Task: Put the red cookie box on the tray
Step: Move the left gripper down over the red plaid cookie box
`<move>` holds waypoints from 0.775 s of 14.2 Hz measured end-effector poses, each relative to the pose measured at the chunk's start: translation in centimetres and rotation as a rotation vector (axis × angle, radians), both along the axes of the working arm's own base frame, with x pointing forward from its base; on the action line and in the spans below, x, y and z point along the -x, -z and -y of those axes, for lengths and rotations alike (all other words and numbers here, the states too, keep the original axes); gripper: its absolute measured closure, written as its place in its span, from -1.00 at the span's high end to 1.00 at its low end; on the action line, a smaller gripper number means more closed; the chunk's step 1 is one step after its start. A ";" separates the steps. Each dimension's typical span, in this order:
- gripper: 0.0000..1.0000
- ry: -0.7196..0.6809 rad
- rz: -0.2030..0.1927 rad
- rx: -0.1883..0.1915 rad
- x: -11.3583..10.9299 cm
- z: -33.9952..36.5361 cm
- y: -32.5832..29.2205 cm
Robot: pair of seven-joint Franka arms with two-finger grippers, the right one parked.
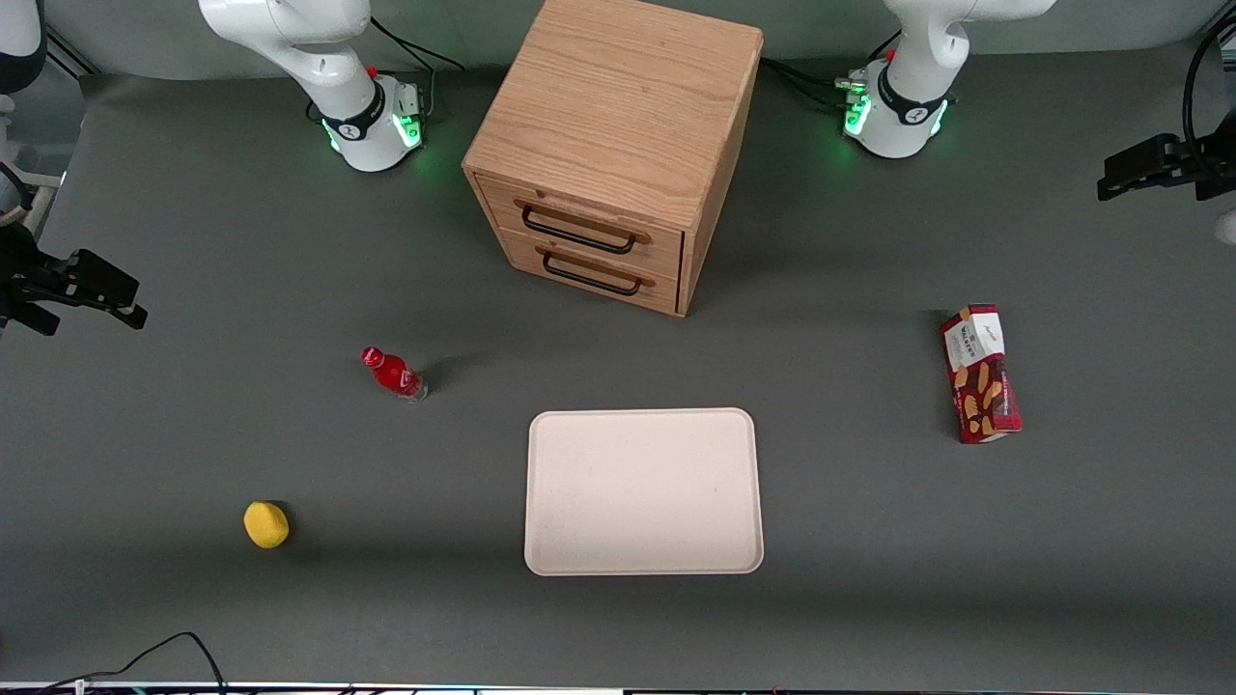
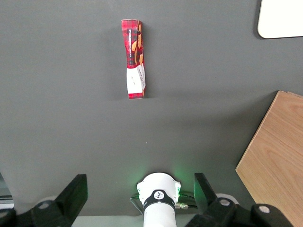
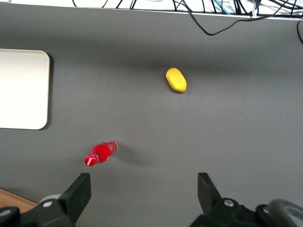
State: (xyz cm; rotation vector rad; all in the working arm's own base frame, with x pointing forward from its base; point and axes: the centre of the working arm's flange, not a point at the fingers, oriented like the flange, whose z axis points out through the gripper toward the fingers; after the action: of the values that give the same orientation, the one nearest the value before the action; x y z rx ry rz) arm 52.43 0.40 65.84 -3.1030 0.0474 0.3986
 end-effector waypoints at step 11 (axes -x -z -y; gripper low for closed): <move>1.00 -0.006 -0.015 -0.032 -4.0 -1.7 15.4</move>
State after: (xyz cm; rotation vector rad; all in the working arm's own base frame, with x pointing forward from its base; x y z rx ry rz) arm 56.39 2.12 50.45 -3.0699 0.0323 0.4194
